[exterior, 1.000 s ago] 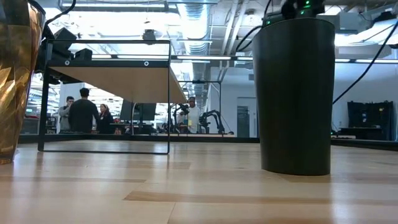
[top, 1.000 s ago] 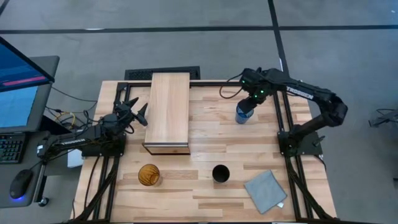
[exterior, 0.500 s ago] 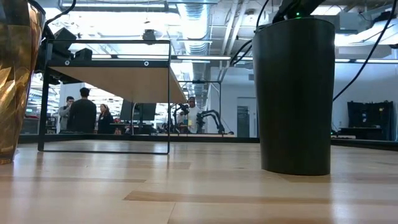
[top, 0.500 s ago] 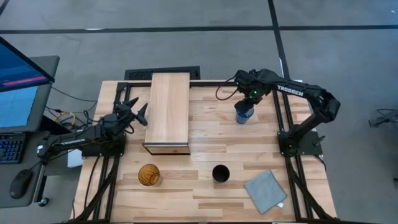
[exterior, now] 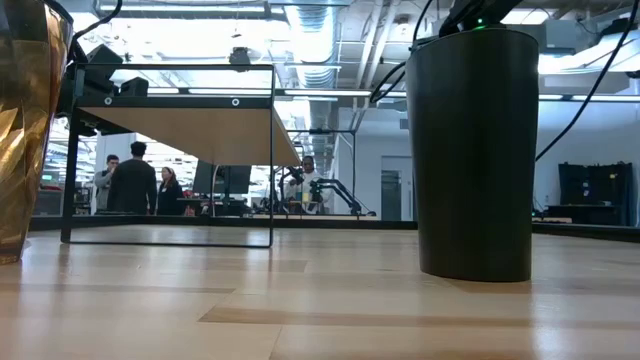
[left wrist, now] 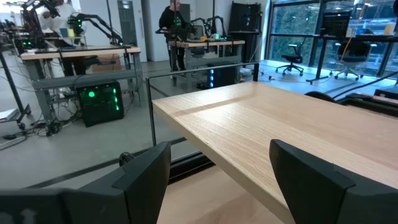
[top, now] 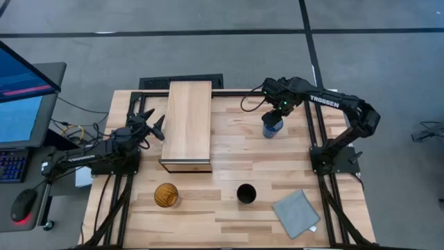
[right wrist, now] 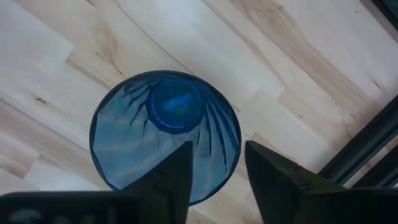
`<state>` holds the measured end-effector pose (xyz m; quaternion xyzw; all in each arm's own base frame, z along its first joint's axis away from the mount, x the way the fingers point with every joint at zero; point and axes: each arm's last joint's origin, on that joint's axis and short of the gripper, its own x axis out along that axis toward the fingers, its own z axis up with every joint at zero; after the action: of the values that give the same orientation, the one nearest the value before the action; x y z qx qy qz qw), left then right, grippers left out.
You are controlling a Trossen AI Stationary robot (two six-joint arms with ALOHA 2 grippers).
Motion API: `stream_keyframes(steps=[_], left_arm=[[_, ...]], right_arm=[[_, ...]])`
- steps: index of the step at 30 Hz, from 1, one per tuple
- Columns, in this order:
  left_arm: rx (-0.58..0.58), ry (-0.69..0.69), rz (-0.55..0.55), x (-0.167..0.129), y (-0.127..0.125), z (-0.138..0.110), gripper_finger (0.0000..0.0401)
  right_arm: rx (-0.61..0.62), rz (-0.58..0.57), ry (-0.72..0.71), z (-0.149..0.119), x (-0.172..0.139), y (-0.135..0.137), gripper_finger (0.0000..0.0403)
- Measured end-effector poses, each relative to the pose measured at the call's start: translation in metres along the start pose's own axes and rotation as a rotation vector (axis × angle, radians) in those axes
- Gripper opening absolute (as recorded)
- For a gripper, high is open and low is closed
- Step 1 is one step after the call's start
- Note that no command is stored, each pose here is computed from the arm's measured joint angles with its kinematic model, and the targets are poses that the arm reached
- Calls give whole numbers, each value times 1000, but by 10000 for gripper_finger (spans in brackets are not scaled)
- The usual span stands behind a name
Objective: Stack small to large cups/mugs on shelf
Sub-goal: Put the blue cup on the shelf
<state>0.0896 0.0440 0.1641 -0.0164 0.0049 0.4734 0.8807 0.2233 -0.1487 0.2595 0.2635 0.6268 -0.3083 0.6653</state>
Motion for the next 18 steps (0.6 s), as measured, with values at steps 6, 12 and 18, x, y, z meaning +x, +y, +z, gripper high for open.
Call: stream_keyframes(steps=[6, 12, 18], left_arm=[[0, 0, 0, 0, 0, 0, 265], [-1, 0, 0, 0, 0, 0, 265], [-2, 0, 0, 0, 0, 0, 265]], right_arm=[[-85, 6, -12, 0, 0, 4, 219], [-127, 17, -86, 6, -1, 10, 227], [-122, 27, -137, 11, -1, 11, 219]])
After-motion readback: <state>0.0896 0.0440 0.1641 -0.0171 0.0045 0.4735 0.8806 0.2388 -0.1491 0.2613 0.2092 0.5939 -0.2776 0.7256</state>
